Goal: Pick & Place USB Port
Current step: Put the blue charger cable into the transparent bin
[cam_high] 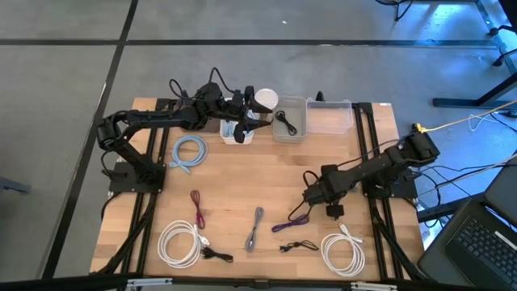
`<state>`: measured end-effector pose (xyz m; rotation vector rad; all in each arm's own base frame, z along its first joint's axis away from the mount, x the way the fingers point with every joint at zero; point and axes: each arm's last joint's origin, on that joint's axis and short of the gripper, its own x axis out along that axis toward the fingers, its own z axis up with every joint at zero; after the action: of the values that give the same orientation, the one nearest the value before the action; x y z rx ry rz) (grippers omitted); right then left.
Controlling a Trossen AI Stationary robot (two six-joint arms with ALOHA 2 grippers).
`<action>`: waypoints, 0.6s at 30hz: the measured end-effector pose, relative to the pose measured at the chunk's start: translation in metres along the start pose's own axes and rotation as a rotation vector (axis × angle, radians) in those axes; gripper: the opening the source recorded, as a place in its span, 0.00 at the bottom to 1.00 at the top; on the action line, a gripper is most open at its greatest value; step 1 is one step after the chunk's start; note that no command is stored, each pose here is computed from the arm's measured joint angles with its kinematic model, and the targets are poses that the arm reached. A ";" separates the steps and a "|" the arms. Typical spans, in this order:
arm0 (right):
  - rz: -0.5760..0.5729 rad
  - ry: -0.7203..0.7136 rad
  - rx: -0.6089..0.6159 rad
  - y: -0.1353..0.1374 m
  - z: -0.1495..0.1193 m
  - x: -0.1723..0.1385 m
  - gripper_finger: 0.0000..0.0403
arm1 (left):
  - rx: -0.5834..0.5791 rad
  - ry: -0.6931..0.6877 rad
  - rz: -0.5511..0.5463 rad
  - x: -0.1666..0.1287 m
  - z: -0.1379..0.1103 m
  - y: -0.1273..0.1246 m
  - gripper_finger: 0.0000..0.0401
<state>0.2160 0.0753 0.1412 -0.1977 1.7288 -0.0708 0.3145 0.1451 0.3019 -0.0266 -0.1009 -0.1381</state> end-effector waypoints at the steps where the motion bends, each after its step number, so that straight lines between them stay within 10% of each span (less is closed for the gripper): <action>1: -0.006 0.004 0.007 0.000 0.001 -0.004 0.04 | 0.000 0.000 0.000 0.000 0.000 0.000 0.49; 18: -0.450 0.001 0.137 -0.075 -0.016 -0.112 0.00 | -0.004 0.006 0.000 0.000 -0.001 0.000 0.49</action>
<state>0.2245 0.0195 0.2643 -0.4822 1.6452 -0.5170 0.3146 0.1449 0.3012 -0.0303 -0.0950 -0.1382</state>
